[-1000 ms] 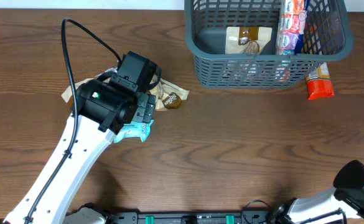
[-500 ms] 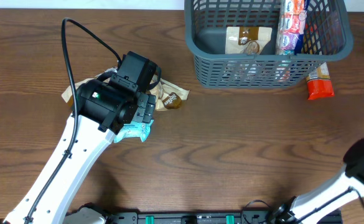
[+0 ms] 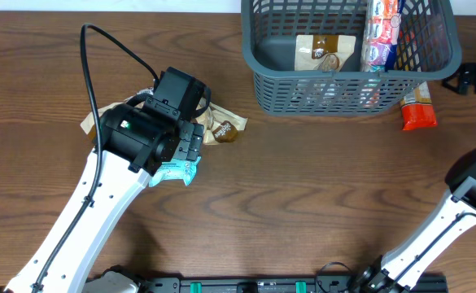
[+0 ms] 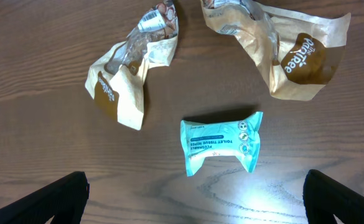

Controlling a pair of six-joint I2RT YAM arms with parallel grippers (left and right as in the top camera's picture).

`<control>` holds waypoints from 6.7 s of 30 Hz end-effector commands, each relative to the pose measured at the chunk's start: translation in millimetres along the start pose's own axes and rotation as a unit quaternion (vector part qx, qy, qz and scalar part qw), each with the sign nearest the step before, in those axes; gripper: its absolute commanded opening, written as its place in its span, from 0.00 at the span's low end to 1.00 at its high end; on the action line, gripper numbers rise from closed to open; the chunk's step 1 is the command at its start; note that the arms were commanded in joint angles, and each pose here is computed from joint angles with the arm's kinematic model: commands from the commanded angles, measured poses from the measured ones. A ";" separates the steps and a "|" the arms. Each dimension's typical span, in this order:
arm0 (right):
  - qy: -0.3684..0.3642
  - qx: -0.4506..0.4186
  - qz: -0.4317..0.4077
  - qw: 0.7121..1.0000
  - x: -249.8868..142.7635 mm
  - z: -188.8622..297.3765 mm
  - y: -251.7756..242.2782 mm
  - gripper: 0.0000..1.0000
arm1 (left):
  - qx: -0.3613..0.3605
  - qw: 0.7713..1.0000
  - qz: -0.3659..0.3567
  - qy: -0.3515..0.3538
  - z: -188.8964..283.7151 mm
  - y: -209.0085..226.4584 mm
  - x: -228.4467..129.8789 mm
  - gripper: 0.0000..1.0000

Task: Pack container
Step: 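Move the right gripper to the orange-labeled spaghetti package beside the basket, then grasp the spaghetti package with the right gripper, then lift the spaghetti package upright with the right gripper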

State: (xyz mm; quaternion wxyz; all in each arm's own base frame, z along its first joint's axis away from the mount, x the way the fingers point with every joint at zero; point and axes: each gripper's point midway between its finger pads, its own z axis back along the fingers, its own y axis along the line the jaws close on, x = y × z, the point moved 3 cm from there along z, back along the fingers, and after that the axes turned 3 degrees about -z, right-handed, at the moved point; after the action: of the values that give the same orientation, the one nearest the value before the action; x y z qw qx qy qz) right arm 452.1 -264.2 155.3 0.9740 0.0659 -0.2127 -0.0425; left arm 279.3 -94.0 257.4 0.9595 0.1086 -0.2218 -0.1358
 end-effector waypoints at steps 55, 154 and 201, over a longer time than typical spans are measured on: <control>0.116 -0.004 0.016 0.993 -19.1 -138.7 48.0 0.99 | 0.003 1.000 0.006 0.006 -4.0 0.4 -0.6 0.99; 0.101 0.002 0.024 0.995 -20.6 -125.7 23.4 0.99 | 0.003 1.000 0.006 0.007 -4.0 0.4 -0.6 0.98; -0.194 -0.102 -0.159 0.963 59.4 173.7 21.6 0.01 | 0.003 1.000 0.006 0.006 -4.0 0.4 -0.6 0.99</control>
State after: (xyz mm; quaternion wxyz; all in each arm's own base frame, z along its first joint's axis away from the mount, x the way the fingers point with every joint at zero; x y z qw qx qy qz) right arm 442.1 -309.0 204.0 0.9331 -0.0041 -0.2330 -0.2737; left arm 279.5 -94.2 256.9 0.9596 0.1089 -0.2209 -0.1358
